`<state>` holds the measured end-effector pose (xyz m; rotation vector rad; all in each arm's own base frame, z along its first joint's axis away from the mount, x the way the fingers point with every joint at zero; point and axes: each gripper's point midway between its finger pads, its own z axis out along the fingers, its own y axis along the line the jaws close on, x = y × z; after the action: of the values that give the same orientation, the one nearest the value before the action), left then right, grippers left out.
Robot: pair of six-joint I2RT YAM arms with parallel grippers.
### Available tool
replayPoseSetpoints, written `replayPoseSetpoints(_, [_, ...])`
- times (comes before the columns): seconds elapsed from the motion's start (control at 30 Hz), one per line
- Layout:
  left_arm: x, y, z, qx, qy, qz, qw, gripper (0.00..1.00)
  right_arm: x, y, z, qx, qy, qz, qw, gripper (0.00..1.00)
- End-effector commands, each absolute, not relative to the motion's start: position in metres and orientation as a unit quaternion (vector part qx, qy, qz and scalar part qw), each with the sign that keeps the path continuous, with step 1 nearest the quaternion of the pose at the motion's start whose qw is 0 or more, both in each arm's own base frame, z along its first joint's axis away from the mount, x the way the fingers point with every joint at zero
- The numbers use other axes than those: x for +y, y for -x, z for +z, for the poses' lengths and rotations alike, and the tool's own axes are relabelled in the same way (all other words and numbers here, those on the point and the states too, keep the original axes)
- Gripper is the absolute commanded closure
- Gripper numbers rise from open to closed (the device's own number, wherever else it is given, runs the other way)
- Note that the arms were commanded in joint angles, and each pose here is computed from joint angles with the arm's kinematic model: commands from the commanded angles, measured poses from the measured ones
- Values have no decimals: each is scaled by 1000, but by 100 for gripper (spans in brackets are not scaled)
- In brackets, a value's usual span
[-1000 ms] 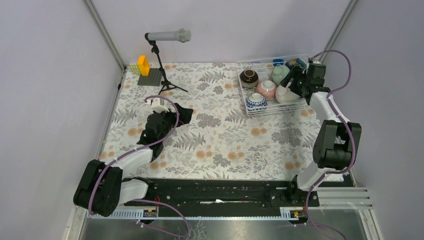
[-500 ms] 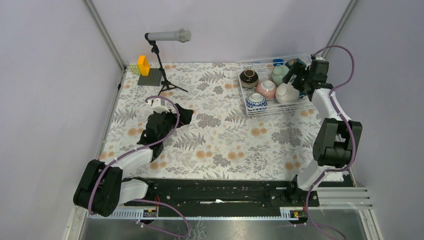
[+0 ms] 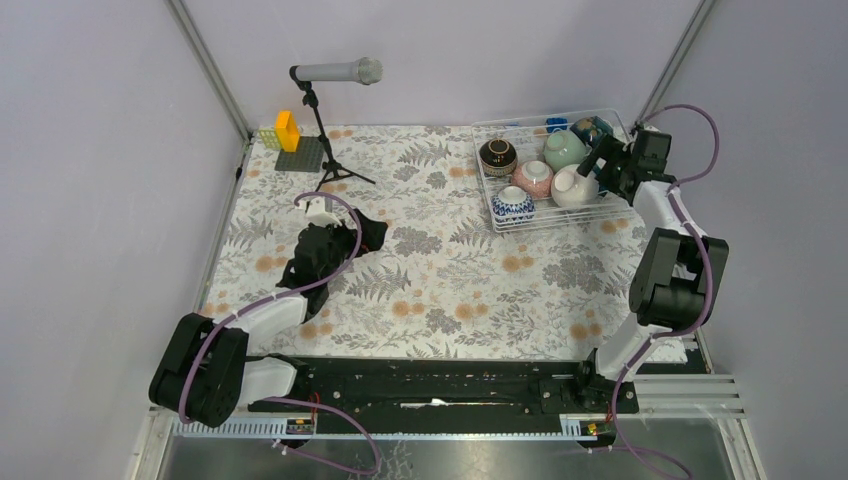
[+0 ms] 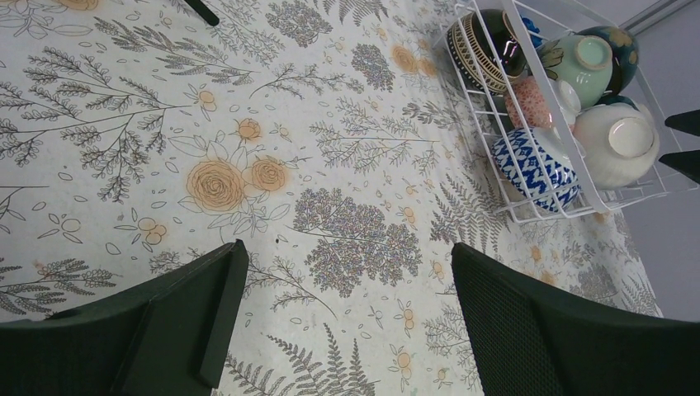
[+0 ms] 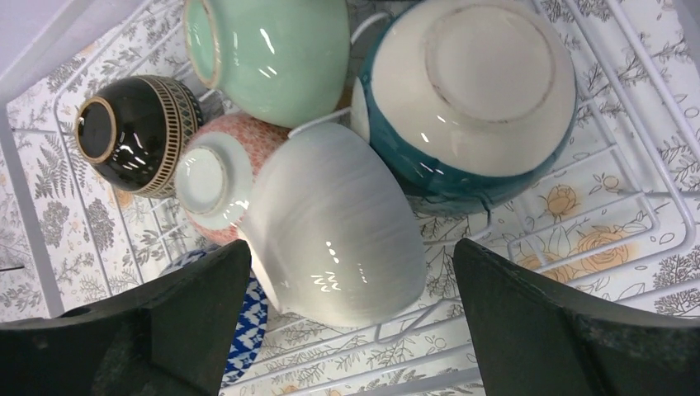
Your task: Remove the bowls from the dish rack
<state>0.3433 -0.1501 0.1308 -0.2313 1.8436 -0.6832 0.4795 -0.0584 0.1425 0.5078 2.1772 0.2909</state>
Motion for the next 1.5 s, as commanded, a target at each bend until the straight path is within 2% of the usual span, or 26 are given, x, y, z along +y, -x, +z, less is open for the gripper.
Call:
replayPoseSetpoints(0.0, [-154, -356, 162, 751, 89, -295, 584, 1, -56, -478, 140, 866, -185, 141, 442, 0])
replayPoseSetpoints(0.37, [-154, -356, 165, 750, 84, -294, 587, 1, -45, -486, 130, 852, -171, 207, 450, 0])
replayPoseSetpoints(0.7, [-155, -355, 167, 749, 82, -295, 588, 1, -57, -486, 114, 856, -202, 191, 437, 0])
replayPoseSetpoints(0.83, [-155, -356, 167, 749, 82, -295, 588, 1, -49, -487, 118, 852, -190, 212, 439, 3])
replayPoseSetpoints(1.03, [-156, -354, 169, 749, 79, -294, 588, 1, -35, -485, 124, 845, -155, 247, 447, 0])
replayPoseSetpoints(1.17, [-156, -355, 168, 750, 79, -293, 587, 1, -38, -483, 124, 849, -153, 234, 448, 0])
replayPoseSetpoints(1.33, [-157, -355, 166, 751, 79, -294, 586, 1, -42, -479, 117, 864, -153, 217, 428, 7])
replayPoseSetpoints(1.47, [-158, -355, 166, 752, 79, -294, 585, 1, -40, -473, 117, 872, -143, 215, 415, 2])
